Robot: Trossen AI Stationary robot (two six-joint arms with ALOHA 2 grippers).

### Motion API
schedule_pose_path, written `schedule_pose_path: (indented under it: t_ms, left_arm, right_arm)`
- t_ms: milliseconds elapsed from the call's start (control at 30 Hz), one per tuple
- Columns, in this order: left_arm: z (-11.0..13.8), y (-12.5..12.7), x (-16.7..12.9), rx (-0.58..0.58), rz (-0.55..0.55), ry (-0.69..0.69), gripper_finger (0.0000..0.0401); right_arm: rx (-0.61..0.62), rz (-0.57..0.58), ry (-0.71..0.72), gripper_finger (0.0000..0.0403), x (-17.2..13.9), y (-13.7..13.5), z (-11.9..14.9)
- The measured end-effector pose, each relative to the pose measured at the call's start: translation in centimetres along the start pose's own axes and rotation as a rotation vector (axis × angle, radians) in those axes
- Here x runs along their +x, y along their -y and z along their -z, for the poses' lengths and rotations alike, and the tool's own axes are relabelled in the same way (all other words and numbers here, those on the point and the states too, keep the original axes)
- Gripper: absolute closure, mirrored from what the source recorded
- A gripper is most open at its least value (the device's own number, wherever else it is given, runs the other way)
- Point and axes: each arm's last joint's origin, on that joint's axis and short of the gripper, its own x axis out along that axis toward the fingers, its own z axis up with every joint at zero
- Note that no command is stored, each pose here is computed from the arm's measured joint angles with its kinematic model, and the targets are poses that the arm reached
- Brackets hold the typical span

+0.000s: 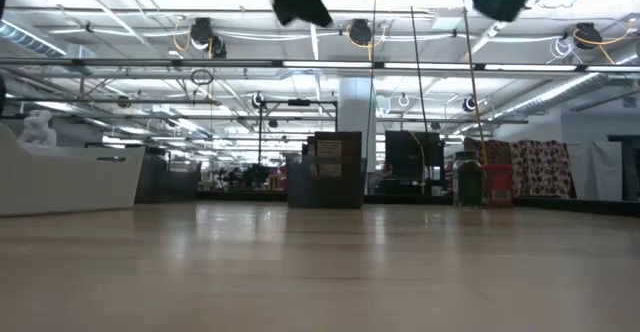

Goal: Sort spices by type
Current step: Put the top green seasoning bottle into the left black bin

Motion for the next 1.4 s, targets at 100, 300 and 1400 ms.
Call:
schedule_pose_path:
  t_ms: [100, 300, 1400]
  left_arm:
    - [-0.4, -1.6, 1.3, -0.029, -0.027, 0.033, 0.0162]
    - [-1.2, -3.9, 2.3, -0.083, -0.063, 0.121, 0.0162]
    - [-2.4, -2.0, 2.4, -0.132, 0.017, 0.233, 0.0162]
  right_arm:
    - [0.029, 0.227, -0.032, 0.0403, -1.9, 0.8, 0.4]
    - [0.054, 0.568, 0.031, 0.0402, -4.0, 3.3, 1.2]
    - [0.663, 0.756, -0.279, 0.0101, 3.1, 25.8, -0.6]
